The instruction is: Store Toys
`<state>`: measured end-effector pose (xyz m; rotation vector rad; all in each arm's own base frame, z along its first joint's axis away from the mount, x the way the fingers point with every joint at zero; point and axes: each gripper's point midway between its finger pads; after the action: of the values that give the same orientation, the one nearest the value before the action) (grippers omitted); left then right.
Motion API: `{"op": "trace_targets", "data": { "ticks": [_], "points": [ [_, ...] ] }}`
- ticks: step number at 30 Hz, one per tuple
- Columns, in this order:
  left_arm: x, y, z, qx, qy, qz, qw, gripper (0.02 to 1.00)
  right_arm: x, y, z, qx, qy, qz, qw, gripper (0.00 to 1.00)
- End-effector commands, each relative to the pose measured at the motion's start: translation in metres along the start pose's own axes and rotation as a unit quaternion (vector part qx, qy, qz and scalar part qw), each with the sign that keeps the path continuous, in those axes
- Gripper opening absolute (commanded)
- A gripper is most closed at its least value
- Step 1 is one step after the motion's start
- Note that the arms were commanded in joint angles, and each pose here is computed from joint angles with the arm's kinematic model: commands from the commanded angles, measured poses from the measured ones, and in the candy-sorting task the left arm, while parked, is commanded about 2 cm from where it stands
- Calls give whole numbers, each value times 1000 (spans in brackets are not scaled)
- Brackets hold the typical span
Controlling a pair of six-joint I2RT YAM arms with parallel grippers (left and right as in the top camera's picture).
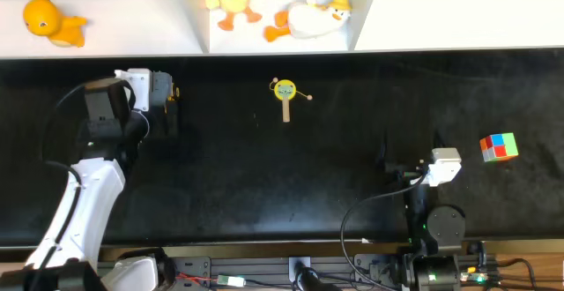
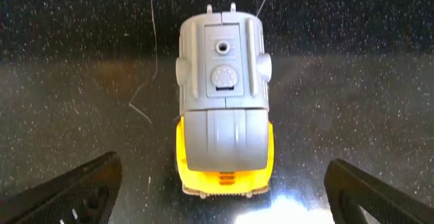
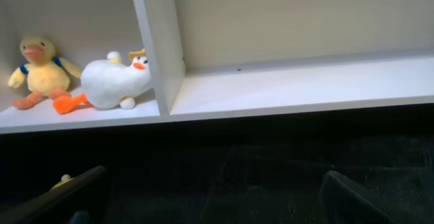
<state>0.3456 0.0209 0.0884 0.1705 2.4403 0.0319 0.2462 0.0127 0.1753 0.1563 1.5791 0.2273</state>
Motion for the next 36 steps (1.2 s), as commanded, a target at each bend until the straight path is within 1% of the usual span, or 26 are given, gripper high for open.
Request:
{"op": "trace_targets", "data": {
  "ticks": [1, 10, 12, 14, 17, 22, 25, 31, 36],
  "points": [
    [-10, 3, 3, -6, -6, 14, 1000, 963, 4, 1, 0, -5, 1, 0, 1000, 996],
    [-11, 4, 17, -5, -9, 8, 1000, 961, 4, 1, 0, -5, 1, 0, 1000, 993],
    [-13, 4, 17, -5, -12, 8, 1000, 939, 4, 1, 0, -5, 1, 0, 1000, 993],
    [-14, 5, 17, -6, -13, 8, 1000, 890, 4, 1, 0, -5, 1, 0, 1000, 996],
    [-14, 5, 18, -6, -14, 8, 1000, 772, 4, 1, 0, -5, 1, 0, 1000, 996],
    [-14, 5, 19, -6, -13, 8, 1000, 693, 4, 1, 0, -5, 1, 0, 1000, 996],
    [-13, 5, 19, -5, -13, 8, 1000, 601, 4, 1, 0, -5, 1, 0, 1000, 996],
    [-13, 4, 19, -5, -13, 8, 1000, 500, 4, 1, 0, -5, 1, 0, 1000, 993],
    [-14, 4, 19, -3, -13, 8, 1000, 369, 4, 1, 0, -5, 1, 0, 1000, 996]
  ]
}}
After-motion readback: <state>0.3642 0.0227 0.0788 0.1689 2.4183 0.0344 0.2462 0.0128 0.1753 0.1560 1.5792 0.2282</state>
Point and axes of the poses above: each gripper's point midway between its finger pads, its own z axis out along the fingers, its own y axis along the line the jaws close on, x = y × z, and after that the axes turned 7 degrees about z, right-handed
